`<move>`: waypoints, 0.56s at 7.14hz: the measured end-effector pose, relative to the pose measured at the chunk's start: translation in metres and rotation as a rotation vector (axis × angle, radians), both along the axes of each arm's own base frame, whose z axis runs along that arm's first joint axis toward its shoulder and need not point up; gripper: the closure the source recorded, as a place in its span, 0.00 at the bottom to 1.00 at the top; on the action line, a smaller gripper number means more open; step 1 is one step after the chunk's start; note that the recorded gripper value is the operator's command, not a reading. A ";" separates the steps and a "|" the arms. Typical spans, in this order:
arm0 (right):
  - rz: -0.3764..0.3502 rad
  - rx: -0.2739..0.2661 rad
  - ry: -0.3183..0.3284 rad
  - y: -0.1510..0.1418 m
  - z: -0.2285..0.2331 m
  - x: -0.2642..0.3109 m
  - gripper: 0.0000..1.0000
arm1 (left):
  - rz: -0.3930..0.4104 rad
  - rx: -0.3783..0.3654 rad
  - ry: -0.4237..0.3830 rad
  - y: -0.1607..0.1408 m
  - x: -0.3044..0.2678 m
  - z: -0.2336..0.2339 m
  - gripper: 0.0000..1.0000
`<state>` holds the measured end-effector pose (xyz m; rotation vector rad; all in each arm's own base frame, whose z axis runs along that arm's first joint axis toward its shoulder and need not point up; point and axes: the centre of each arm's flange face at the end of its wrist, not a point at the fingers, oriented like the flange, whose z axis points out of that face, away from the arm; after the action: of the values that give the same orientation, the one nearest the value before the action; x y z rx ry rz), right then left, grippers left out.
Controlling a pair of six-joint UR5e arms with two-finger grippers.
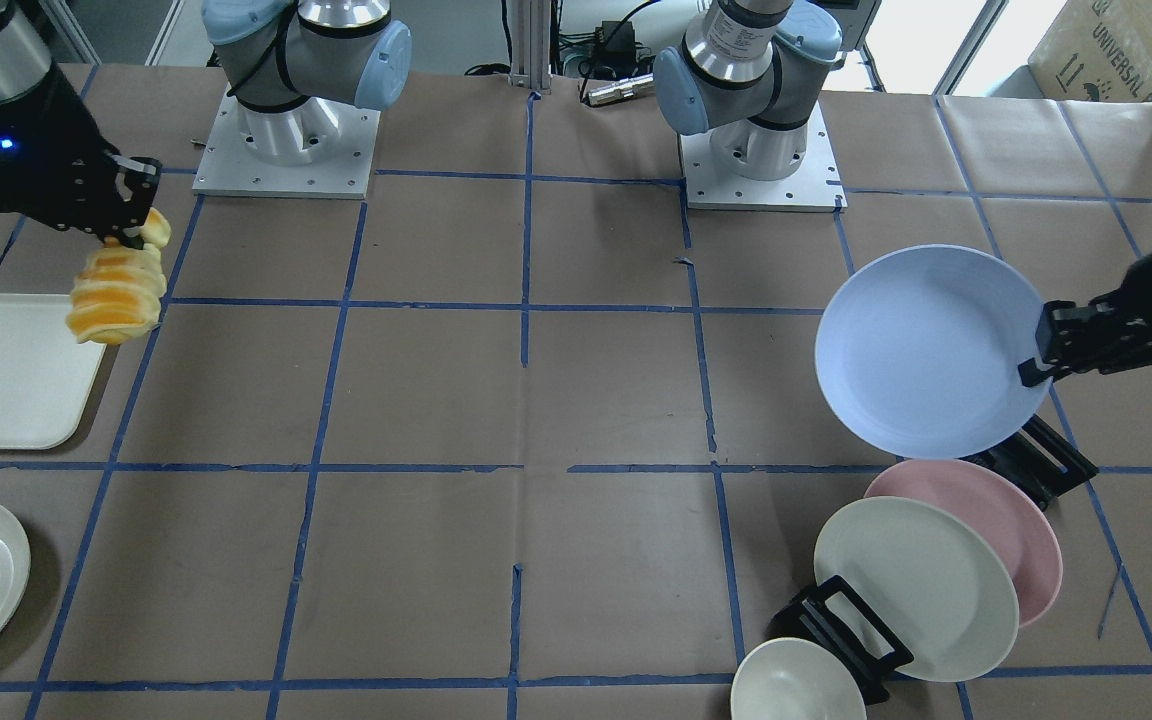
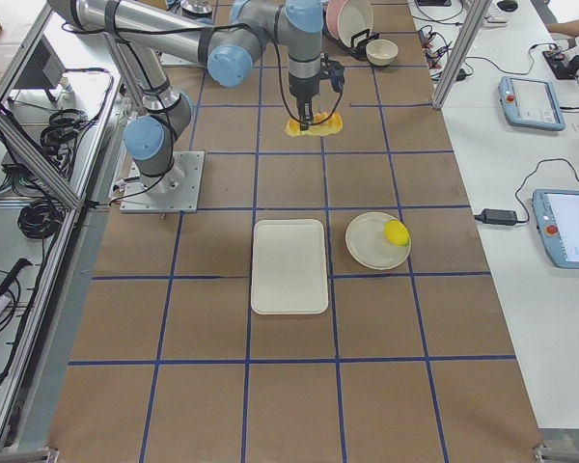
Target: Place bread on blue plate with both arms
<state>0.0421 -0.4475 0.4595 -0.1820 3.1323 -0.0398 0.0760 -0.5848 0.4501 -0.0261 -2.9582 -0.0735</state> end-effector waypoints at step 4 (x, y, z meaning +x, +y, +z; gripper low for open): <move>-0.009 -0.001 -0.013 0.004 -0.004 0.071 0.96 | 0.201 0.025 -0.037 0.003 -0.160 -0.038 0.90</move>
<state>0.1133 -0.4434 0.4556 -0.1662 3.1203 -0.0420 -0.0843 -0.5813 0.4121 0.2781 -2.9773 -0.0839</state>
